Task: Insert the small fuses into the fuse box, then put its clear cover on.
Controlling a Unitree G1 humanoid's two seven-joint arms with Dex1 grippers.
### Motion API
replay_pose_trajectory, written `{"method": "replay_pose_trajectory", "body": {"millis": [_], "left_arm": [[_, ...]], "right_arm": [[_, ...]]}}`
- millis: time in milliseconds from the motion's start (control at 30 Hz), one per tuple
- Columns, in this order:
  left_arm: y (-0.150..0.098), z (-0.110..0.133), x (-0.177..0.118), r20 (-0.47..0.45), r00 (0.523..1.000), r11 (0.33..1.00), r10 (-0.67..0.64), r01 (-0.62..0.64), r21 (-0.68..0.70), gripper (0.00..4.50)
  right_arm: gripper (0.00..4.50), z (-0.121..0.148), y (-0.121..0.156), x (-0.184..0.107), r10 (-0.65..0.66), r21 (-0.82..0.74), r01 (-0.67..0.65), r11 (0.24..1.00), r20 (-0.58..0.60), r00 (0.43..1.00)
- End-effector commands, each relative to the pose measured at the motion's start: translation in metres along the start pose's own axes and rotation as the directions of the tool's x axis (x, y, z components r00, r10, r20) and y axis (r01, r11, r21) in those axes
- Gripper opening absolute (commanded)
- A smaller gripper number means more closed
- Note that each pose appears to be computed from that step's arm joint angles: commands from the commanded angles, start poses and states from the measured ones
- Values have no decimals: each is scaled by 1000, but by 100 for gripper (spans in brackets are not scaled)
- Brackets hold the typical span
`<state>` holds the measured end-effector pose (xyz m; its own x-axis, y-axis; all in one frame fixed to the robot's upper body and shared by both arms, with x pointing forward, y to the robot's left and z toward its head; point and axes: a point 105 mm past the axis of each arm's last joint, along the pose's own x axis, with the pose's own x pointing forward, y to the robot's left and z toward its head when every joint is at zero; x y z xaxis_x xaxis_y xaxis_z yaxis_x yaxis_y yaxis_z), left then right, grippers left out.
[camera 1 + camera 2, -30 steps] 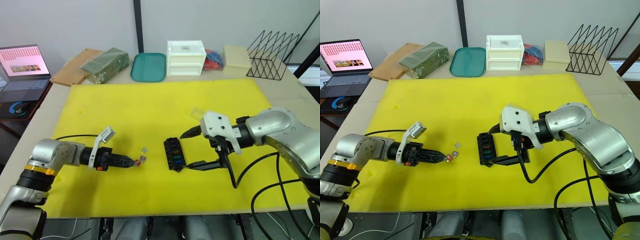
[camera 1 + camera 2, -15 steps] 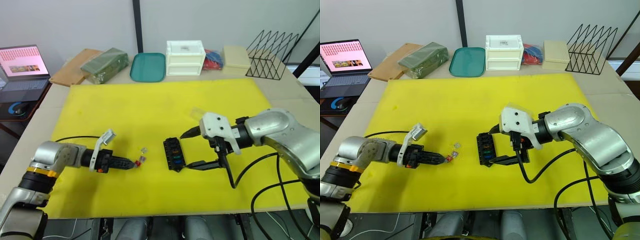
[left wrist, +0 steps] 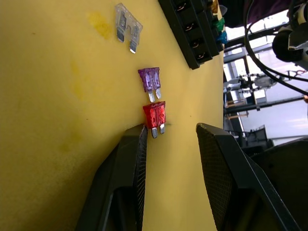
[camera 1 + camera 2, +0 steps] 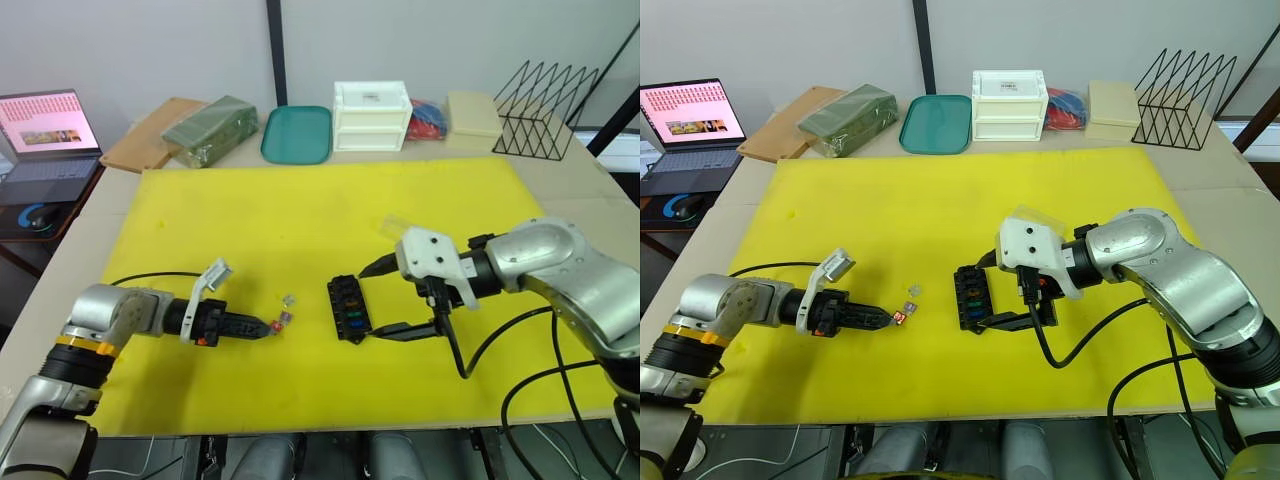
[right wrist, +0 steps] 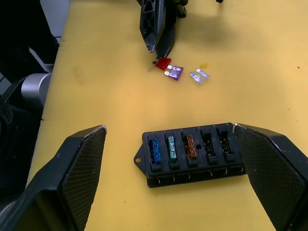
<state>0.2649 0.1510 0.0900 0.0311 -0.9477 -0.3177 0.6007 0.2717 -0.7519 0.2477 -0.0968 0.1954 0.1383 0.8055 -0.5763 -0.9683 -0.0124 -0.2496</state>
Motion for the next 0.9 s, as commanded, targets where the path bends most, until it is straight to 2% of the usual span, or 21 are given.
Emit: {"method": "replay_pose_trajectory", "body": {"millis": [33, 133, 233, 267, 567, 700, 900], "left_arm": [[7, -7, 0, -7, 1000, 999, 30, -30, -35, 172], [7, -6, 0, -4, 1000, 999, 30, -30, -36, 172], [10, -6, 0, -3, 999, 998, 48, -48, -35, 118], [10, -7, 0, -3, 999, 998, 51, -51, -34, 88], [10, -8, 1, -4, 999, 998, 49, -49, -37, 88], [11, -9, 2, -6, 999, 998, 51, -51, -35, 1], [12, -9, 2, -10, 998, 998, 58, -58, -31, 1]], "right_arm": [[450, 5, 1, -1, -10, -37, 10, 999, 5, 1000], [450, 4, 0, -1, -10, -38, 10, 999, 4, 1000], [450, 4, 0, -1, -9, -39, 9, 999, 4, 1000], [450, 4, 0, -1, -9, -40, 9, 999, 4, 1000], [450, 4, 0, 0, -9, -45, 9, 999, 3, 1000], [450, 4, 0, 0, -9, -47, 9, 999, 1, 1000], [450, 3, -1, 0, -9, -47, 9, 999, -2, 1000]]}}
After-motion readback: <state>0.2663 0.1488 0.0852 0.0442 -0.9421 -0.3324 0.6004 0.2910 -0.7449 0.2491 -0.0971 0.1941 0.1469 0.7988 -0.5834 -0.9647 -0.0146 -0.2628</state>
